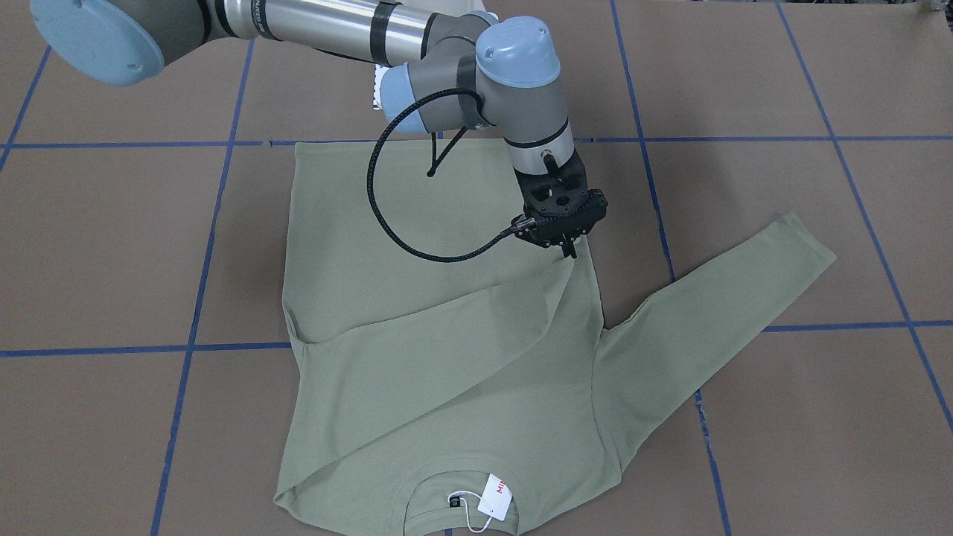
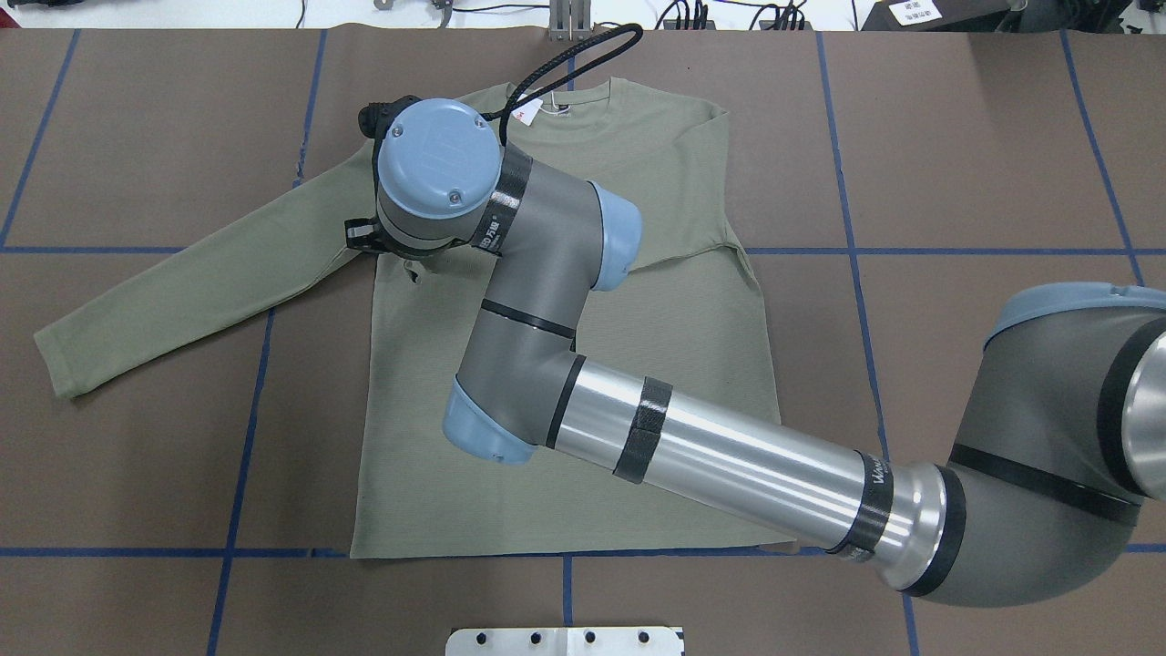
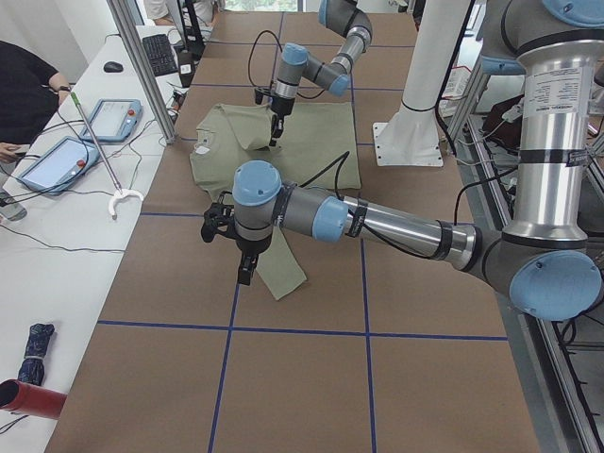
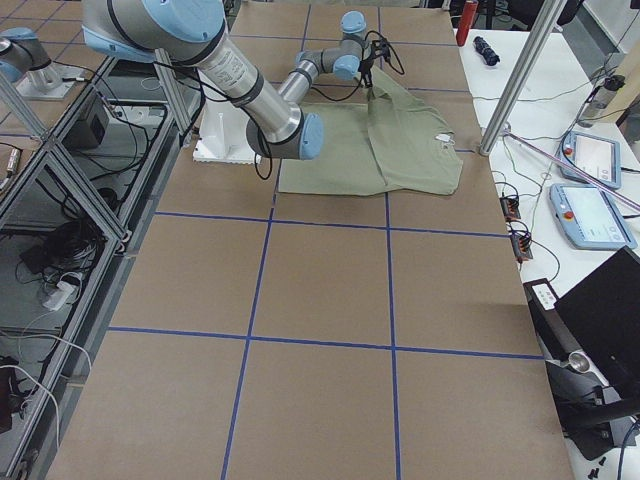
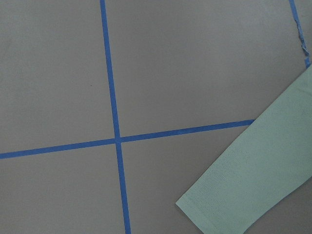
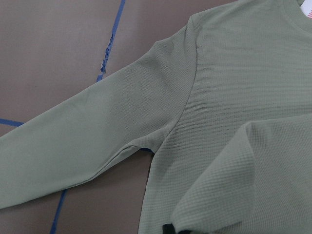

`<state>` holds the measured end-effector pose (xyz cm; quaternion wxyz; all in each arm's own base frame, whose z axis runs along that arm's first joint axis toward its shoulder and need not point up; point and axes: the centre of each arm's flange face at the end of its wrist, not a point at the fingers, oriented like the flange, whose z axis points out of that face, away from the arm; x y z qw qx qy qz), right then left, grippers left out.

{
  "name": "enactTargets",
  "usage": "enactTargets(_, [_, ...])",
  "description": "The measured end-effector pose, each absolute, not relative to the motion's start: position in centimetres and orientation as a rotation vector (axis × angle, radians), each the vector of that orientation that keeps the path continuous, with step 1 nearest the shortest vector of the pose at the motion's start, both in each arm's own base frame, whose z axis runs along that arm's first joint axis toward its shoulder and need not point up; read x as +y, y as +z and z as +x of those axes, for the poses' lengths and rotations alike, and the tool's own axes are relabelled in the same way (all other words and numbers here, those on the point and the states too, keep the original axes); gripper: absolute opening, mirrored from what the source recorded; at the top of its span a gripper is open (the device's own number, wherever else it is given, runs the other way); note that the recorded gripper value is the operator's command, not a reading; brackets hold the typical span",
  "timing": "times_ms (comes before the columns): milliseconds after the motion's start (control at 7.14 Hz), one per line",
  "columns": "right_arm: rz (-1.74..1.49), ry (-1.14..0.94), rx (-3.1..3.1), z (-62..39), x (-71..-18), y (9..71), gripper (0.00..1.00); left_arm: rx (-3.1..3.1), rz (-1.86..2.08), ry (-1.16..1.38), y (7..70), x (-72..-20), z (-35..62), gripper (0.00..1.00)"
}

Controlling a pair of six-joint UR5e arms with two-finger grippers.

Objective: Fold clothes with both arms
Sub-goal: 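Lay the sleeve cuff near the other shoulder and open the right gripper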

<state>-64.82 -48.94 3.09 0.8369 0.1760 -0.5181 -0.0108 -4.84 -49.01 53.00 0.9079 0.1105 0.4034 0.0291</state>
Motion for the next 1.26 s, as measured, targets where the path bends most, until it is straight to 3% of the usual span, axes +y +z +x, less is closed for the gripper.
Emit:
enactTargets(140, [0.370, -0.029, -1.097, -65.2, -48.5, 3.3, 0.99, 0.833, 0.229, 0.057, 52.8, -49.2, -4.8, 1.00])
enactTargets(701, [0.368, -0.043, -1.086, -67.7, -45.4, 3.3, 1.00, 0.837, 0.237, 0.040, 51.7, -49.6, -4.8, 1.00])
enactTargets(1261, [0.317, 0.013, -0.995, -66.0, -48.3, 4.3, 1.00, 0.856, 0.237, 0.026, 51.6, -50.1, -1.8, 1.00])
